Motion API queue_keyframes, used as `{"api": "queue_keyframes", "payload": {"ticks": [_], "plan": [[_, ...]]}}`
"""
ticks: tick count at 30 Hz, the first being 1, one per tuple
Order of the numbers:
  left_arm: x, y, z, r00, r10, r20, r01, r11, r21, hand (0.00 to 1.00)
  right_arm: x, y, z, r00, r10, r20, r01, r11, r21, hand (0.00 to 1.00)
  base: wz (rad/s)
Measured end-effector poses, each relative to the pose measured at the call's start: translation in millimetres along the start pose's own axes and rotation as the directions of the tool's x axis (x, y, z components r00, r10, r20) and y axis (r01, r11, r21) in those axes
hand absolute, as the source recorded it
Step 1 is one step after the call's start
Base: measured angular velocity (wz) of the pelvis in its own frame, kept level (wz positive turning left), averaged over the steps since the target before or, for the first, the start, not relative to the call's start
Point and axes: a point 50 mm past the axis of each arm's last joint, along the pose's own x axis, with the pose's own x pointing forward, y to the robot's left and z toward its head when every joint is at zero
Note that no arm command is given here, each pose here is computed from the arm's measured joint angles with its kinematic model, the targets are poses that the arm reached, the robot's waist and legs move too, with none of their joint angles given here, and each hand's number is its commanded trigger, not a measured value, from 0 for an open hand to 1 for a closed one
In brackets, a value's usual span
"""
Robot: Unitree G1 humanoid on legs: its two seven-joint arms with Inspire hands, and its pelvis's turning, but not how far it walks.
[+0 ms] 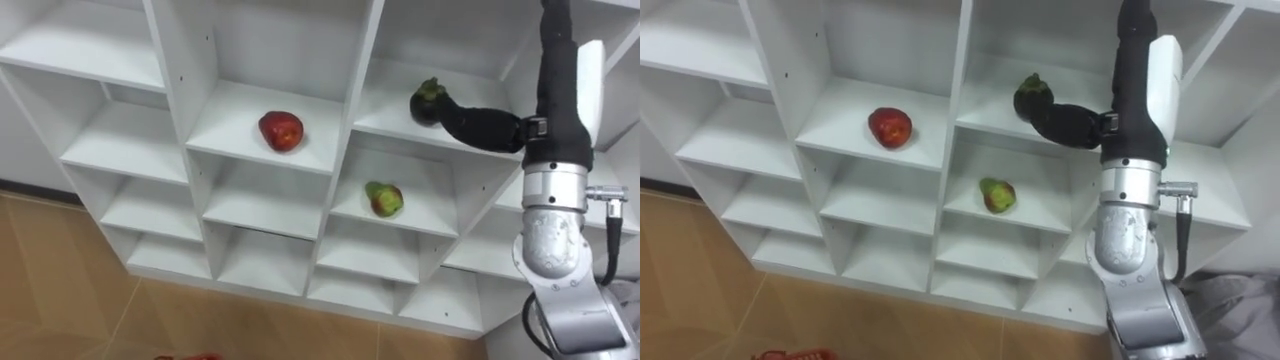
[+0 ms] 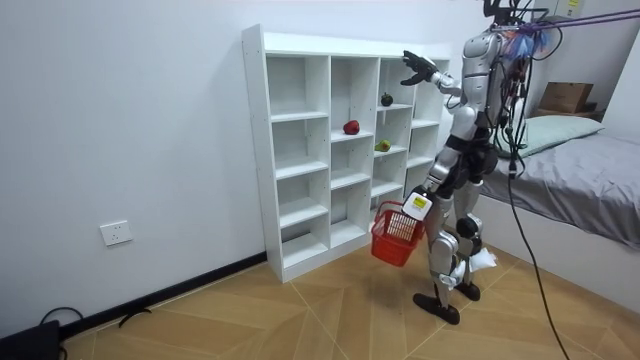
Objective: Collect fruits from the closet
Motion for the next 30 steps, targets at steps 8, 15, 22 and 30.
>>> {"api": "queue_keyframes", "payload": {"ticks": [8, 15, 22, 30], "plan": [[-0.8, -0.5, -1.3, 1.000, -0.004, -0.009, 0.004, 1.000, 0.001, 1.00, 1.5, 1.6, -10.1, 0.999, -0.006, -0.037, 0.008, 0.998, 0.058, 0.00, 0.08], [-1.6, -0.4, -4.2, 1.000, -0.006, -0.018, 0.006, 1.000, 0.001, 1.00, 1.9, 3.0, -15.4, 0.999, -0.001, -0.048, 0.003, 0.999, 0.051, 0.00, 0.00], [-2.0, 0.0, -5.8, 1.000, -0.011, -0.022, 0.011, 1.000, 0.000, 1.00, 1.4, 4.0, -15.8, 0.999, 0.003, -0.047, -0.001, 0.999, 0.041, 0.00, 0.00], [-2.2, 0.2, -6.5, 1.000, -0.011, -0.023, 0.011, 1.000, -0.001, 1.00, 0.9, 5.8, -15.3, 0.999, 0.007, -0.050, -0.005, 0.999, 0.048, 0.00, 0.00]]}}
